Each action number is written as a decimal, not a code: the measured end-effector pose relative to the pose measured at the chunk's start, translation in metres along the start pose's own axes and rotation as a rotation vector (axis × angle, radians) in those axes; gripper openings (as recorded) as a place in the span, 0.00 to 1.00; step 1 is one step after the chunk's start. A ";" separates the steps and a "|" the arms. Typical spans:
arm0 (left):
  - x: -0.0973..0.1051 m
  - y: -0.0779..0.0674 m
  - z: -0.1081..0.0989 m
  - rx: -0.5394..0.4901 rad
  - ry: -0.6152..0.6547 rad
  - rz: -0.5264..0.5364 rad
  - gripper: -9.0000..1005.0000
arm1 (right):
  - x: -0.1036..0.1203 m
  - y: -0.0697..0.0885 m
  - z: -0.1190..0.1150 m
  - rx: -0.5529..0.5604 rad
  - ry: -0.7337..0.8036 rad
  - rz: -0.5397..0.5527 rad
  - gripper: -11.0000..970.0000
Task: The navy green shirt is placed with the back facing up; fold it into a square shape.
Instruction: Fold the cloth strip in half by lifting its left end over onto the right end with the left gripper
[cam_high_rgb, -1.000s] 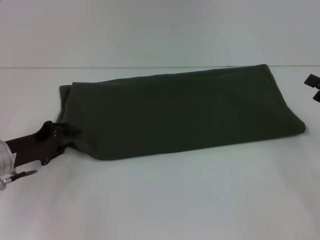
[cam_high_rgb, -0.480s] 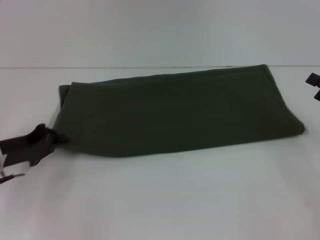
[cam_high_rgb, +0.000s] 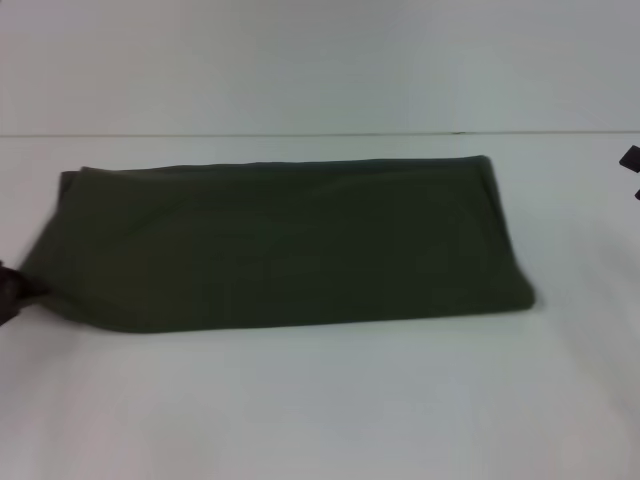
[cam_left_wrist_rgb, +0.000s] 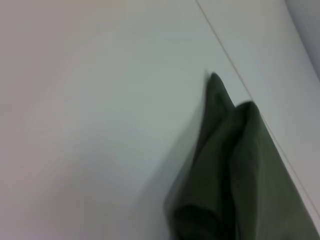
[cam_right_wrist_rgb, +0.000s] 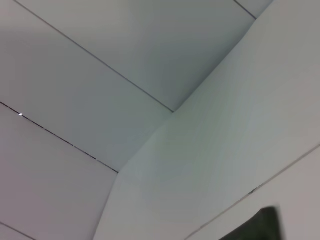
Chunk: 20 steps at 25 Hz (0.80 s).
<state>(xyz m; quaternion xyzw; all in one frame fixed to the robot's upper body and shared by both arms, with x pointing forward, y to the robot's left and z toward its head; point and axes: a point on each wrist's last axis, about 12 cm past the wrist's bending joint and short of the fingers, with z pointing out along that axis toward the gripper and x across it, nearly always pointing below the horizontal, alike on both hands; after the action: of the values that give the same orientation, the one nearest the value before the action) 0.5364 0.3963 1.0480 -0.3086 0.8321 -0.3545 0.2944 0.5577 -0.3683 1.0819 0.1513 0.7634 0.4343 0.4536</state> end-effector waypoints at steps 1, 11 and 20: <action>-0.002 0.003 -0.004 -0.006 -0.017 -0.008 0.02 | 0.000 0.000 0.000 0.001 -0.001 0.000 0.91; -0.015 0.016 -0.017 -0.045 -0.119 -0.037 0.02 | -0.003 -0.003 -0.004 0.016 -0.007 -0.007 0.91; 0.003 -0.063 -0.002 0.337 0.023 0.064 0.02 | -0.001 0.000 0.000 0.000 0.011 -0.016 0.91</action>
<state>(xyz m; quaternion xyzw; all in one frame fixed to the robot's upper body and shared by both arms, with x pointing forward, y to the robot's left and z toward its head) 0.5522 0.3595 1.0970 -0.2244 0.7734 -0.4831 0.3436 0.5579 -0.3690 1.0827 0.1427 0.7671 0.4315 0.4528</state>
